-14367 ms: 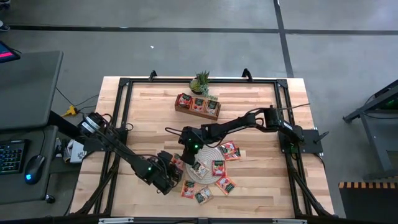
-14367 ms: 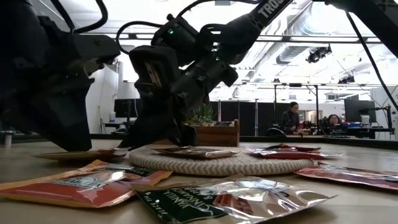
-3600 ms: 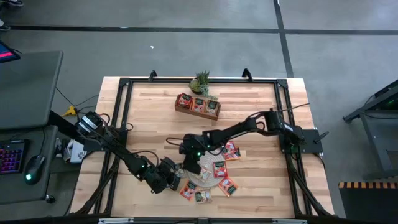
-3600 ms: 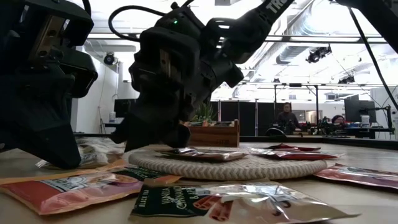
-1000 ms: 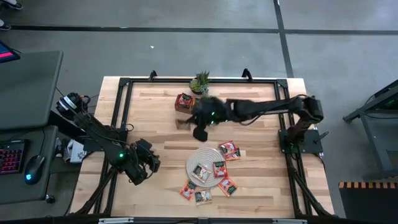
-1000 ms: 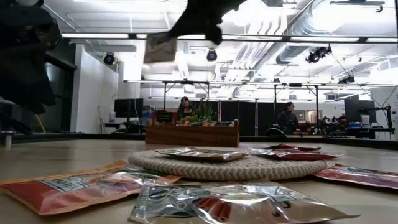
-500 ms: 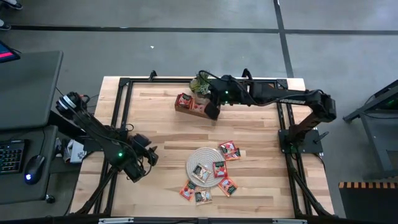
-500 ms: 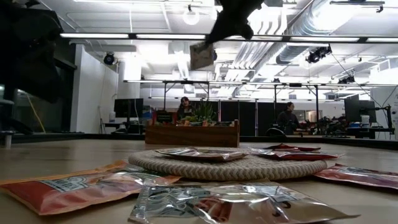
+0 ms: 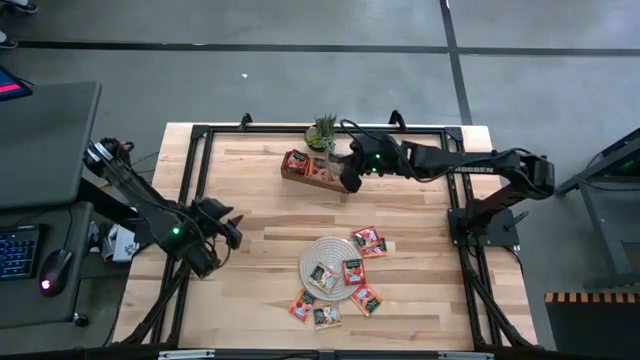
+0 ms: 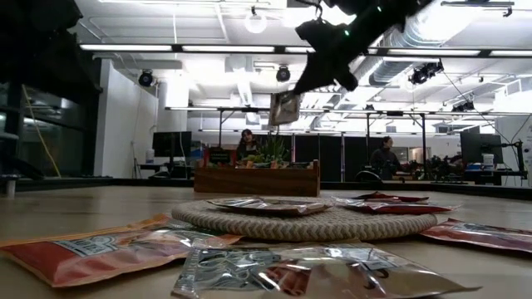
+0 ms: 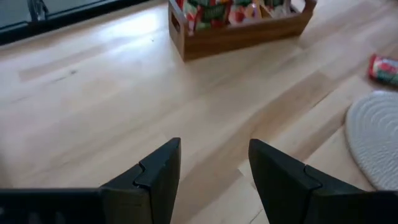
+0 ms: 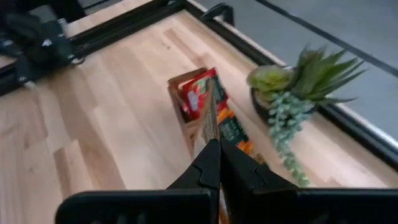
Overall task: Pick & Place Tea
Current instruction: Put the light brown tea bag into the right section of the wooden organizer
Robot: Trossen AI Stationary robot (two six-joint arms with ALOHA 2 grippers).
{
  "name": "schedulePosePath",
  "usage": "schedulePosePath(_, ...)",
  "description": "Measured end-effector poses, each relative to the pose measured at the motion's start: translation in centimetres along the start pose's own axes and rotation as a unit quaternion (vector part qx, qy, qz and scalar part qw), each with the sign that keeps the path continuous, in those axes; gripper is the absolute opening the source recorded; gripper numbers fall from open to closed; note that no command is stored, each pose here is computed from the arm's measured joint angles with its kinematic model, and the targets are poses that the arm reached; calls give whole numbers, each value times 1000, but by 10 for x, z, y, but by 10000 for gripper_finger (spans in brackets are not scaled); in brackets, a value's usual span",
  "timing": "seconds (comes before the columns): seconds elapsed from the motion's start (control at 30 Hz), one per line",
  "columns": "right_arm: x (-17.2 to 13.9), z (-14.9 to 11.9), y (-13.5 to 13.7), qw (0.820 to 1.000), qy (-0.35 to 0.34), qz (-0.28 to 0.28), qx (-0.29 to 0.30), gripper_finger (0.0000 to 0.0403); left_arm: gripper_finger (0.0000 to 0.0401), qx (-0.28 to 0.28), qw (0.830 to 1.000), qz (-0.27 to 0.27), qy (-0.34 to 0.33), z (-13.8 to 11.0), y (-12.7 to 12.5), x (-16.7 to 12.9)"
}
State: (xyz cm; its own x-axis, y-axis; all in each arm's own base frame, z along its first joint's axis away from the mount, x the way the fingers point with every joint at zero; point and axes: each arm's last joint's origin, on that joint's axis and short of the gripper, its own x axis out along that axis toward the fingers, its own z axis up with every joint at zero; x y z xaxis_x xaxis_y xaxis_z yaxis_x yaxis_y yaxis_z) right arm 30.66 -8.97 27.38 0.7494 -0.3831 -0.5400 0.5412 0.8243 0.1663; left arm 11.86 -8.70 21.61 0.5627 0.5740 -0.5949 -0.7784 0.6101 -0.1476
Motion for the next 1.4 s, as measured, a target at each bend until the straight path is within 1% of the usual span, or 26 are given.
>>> schedulePosePath(0.27,14,-35,-25,999,4,44,-22,0,188,-47,998,-40,-33,19,16,-9)
schedulePosePath(0.43,18,-47,-43,999,10,40,-9,0,188,-62,996,-51,-39,23,20,-12)
schedulePosePath(0.67,22,-50,-62,998,-17,57,3,0,188,-68,996,-54,-35,23,19,-12)
schedulePosePath(0.77,26,-52,-65,998,-16,62,4,0,188,-72,995,-56,-34,23,19,-12)
schedulePosePath(0.97,45,-68,-66,996,28,86,3,0,188,-76,995,-57,-28,22,18,-12)
schedulePosePath(1.1,54,-77,-67,995,50,82,12,0,188,-81,995,-59,-24,22,17,-12)
schedulePosePath(1.4,55,-77,-73,996,50,72,18,0,188,-85,994,-61,-19,22,16,-12)
